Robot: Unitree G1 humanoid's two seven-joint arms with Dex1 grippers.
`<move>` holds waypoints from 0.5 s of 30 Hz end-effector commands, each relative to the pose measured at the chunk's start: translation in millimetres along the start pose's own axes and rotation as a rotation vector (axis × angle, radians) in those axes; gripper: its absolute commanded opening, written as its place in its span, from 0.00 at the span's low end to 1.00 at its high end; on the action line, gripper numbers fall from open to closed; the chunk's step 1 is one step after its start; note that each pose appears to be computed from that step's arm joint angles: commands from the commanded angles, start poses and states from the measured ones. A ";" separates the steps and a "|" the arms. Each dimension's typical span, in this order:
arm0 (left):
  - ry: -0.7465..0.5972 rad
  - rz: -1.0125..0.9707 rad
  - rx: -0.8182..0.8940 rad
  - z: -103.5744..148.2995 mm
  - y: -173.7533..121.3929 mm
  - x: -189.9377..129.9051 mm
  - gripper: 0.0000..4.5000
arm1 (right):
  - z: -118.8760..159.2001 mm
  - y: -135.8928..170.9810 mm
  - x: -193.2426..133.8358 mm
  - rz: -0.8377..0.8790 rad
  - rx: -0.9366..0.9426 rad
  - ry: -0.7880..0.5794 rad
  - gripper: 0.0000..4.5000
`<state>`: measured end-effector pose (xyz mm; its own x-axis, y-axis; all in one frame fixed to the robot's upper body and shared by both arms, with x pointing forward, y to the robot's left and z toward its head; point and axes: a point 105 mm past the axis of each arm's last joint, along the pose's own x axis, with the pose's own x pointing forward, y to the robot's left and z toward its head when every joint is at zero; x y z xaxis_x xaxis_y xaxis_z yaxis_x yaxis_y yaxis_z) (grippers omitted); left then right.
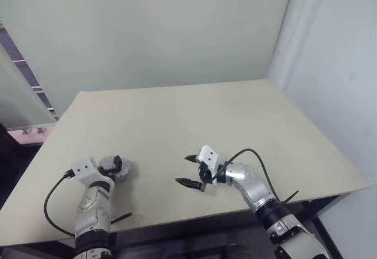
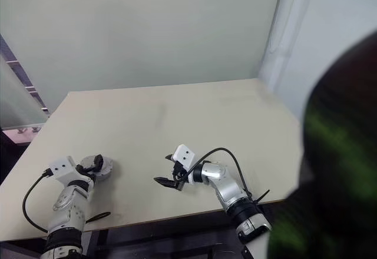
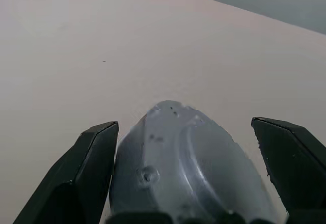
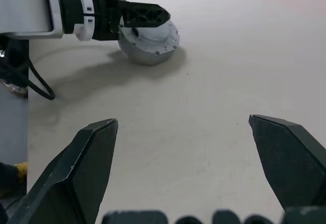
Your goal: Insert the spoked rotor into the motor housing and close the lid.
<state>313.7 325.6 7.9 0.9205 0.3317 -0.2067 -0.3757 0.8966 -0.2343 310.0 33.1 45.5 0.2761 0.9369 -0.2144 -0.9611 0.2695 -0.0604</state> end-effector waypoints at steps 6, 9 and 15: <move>-0.110 0.087 0.065 28.4 23.8 -10.8 1.00 | 14.2 -5.2 3.7 0.001 -0.043 -0.037 1.00; -0.141 0.048 0.073 34.7 21.6 -18.8 1.00 | 14.2 -8.5 2.6 -0.009 -0.041 -0.040 1.00; -0.191 -0.282 0.133 53.9 -25.1 -47.3 1.00 | 14.5 -22.4 -9.2 -0.078 0.001 -0.056 1.00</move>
<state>278.2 325.4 43.3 0.9652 0.2529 -0.0662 -0.2604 0.9525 -0.1582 318.0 26.4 42.7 0.3037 0.9275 -0.2181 -0.9527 0.2986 -0.0568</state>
